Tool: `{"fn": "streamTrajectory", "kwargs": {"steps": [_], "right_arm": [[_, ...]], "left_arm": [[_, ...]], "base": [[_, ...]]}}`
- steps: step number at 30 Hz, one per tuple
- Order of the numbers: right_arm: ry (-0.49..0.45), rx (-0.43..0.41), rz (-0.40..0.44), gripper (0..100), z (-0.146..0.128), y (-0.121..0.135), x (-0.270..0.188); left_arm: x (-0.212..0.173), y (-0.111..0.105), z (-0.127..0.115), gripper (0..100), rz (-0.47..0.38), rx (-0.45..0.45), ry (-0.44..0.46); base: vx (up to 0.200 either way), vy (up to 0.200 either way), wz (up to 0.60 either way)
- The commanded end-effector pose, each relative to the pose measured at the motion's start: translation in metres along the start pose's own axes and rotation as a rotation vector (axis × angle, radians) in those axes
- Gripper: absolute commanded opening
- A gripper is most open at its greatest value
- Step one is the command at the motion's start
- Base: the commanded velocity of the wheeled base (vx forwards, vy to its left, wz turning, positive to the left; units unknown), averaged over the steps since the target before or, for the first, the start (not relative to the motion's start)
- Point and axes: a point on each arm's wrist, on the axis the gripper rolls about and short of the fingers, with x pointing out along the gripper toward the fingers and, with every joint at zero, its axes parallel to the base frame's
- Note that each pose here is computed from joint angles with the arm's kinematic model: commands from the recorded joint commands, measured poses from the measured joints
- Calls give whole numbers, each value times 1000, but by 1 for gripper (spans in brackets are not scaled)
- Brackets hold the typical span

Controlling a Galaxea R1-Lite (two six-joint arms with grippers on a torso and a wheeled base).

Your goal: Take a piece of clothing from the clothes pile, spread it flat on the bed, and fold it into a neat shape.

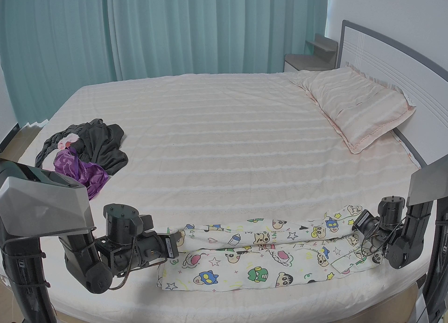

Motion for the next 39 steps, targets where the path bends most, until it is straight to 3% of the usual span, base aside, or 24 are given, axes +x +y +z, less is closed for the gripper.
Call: {"fn": "streamTrajectory", "kwargs": {"steps": [1, 16, 17, 23, 39], "right_arm": [[-48, 15, 48, 0, 17, 14, -5], [-106, 37, 80, 0, 35, 25, 2], [-120, 43, 79, 0, 44, 29, 7], [-123, 43, 92, 0, 53, 39, 14], [-125, 42, 101, 0, 69, 61, 33]], "left_arm": [[6, -1, 14, 0, 8, 5, -63], [33, -10, 49, 0, 95, 26, -143], [41, -12, 58, 0, 134, 22, -158], [46, -14, 70, 0, 176, 17, -221], [80, -10, 79, 0, 269, 5, -302]], "base": [[0, 0, 0], [0, 0, 0], [0, 0, 0], [0, 0, 0], [0, 0, 0]]}}
